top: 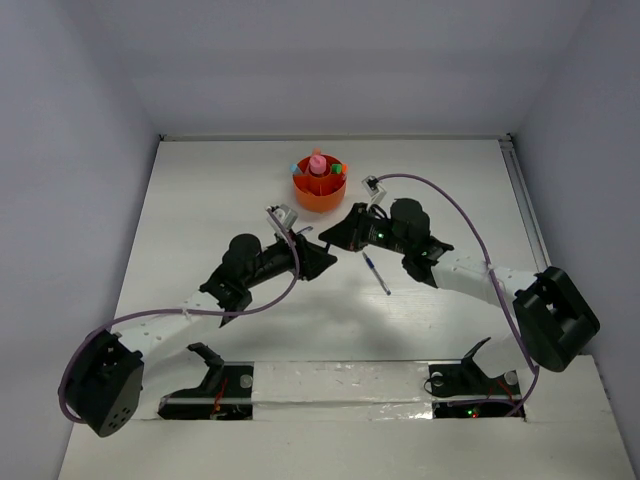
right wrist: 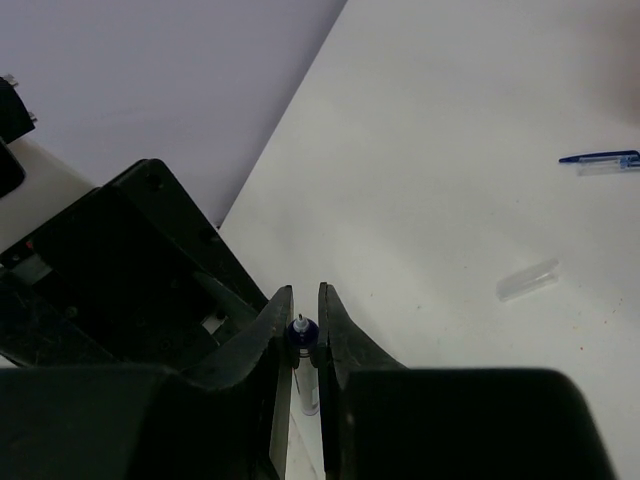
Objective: Sort the stationery into containers
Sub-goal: Pick up the pen cap from the center of the board.
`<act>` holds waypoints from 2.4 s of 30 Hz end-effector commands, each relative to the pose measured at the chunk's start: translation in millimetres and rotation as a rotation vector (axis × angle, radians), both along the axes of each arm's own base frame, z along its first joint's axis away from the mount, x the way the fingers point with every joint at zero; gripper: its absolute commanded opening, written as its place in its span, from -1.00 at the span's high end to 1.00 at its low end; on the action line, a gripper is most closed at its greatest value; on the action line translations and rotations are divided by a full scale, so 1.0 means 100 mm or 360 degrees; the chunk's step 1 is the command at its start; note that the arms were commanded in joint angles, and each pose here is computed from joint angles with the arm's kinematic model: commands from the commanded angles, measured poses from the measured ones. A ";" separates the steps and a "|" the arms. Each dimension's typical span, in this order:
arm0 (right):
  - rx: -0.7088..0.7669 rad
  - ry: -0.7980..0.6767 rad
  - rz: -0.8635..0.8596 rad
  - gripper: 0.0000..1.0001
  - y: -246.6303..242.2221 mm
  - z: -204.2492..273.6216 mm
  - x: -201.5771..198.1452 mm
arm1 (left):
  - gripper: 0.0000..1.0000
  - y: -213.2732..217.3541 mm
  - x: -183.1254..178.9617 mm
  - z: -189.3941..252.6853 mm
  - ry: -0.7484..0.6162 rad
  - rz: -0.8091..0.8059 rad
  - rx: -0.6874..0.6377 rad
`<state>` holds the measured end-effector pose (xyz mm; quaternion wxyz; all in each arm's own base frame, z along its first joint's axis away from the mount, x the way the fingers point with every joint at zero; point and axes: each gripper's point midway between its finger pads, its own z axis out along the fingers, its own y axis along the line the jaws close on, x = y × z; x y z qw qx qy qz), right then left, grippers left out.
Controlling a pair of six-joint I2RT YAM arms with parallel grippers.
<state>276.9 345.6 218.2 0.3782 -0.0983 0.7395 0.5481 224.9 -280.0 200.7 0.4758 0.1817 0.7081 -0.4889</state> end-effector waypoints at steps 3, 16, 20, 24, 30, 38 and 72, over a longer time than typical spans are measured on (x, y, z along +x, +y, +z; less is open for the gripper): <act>0.0091 -0.0198 0.0005 1.00 0.06 0.49 0.05 | 0.24 -0.08 -0.06 0.02 -0.0040 -0.0097 0.0003; -0.0028 -0.0129 0.0035 1.00 0.08 0.31 0.07 | 1.00 -0.05 -0.02 0.00 -0.0036 -0.0046 0.0013; -0.0107 -0.0121 0.0068 0.78 0.13 0.21 0.06 | 1.00 -0.04 -0.02 0.03 -0.0043 -0.0036 -0.0005; -0.0150 -0.0150 0.0082 -0.06 0.11 0.23 0.06 | 1.00 0.01 0.01 0.00 -0.0037 0.0023 -0.0012; -0.0228 -0.0233 0.0083 -0.82 -0.02 0.33 -0.04 | 1.00 0.11 0.10 -0.04 -0.0031 0.0166 -0.0020; -0.0288 -0.0285 -0.0064 -0.04 -0.36 0.30 -0.20 | 1.00 0.60 0.46 0.03 0.0003 0.0616 -0.0011; -0.0905 0.0230 0.0078 -0.42 0.72 -1.67 0.21 | 1.00 1.14 0.24 0.43 -0.0237 0.0901 -0.0211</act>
